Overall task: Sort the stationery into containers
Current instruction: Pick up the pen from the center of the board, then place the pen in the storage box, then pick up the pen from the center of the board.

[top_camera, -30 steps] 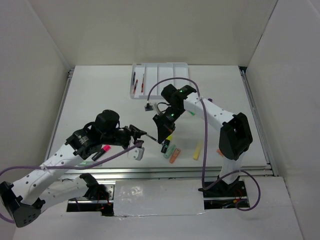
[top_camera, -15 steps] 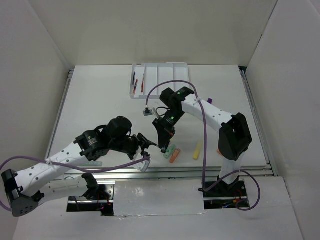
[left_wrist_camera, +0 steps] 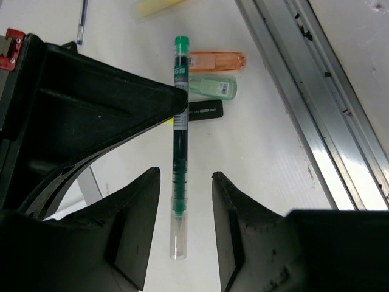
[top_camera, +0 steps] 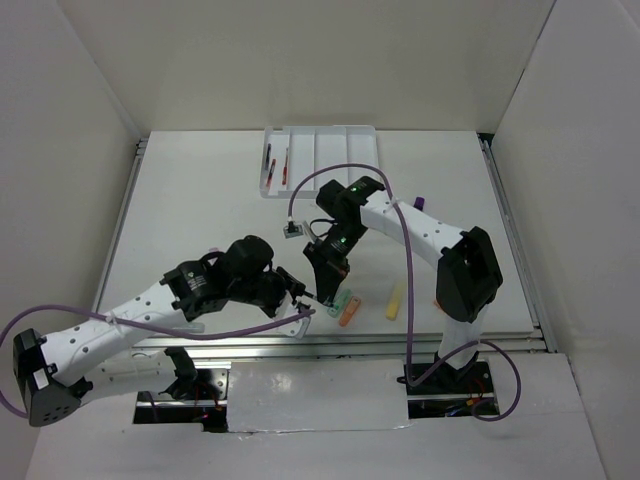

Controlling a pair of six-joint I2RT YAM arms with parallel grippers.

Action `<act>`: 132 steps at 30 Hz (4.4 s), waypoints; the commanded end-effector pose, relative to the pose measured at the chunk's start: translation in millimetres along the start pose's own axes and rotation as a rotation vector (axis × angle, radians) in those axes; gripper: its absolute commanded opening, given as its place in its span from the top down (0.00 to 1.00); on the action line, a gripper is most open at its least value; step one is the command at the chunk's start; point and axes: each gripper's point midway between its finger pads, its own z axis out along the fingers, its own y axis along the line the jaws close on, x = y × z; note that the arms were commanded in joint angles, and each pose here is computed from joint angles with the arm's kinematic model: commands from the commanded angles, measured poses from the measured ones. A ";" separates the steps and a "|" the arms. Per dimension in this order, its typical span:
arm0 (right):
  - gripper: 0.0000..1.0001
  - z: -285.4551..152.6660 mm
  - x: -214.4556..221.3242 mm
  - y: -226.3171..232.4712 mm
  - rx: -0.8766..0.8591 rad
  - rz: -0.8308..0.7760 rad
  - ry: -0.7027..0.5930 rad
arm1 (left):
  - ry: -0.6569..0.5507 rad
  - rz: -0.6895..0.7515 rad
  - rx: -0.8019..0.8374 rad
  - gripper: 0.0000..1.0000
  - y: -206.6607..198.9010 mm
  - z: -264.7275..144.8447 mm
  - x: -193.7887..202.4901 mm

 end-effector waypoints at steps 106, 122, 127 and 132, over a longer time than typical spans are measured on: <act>0.58 -240.8 197.2 -260.5 1.164 0.719 -0.142 | -0.269 -1.514 -0.789 0.28 272.2 -75.5 220.8; 0.95 -219.8 209.9 -269.5 1.097 0.712 -0.029 | -0.462 -1.703 -0.812 0.28 234.9 -123.1 199.6; 1.00 -208.3 108.6 -216.0 0.934 0.484 -0.336 | -0.534 -1.798 -0.707 0.30 205.7 -103.9 181.8; 1.00 -179.4 16.3 -147.5 0.648 0.318 -0.611 | -0.685 -1.833 -0.578 0.30 193.9 -79.7 145.5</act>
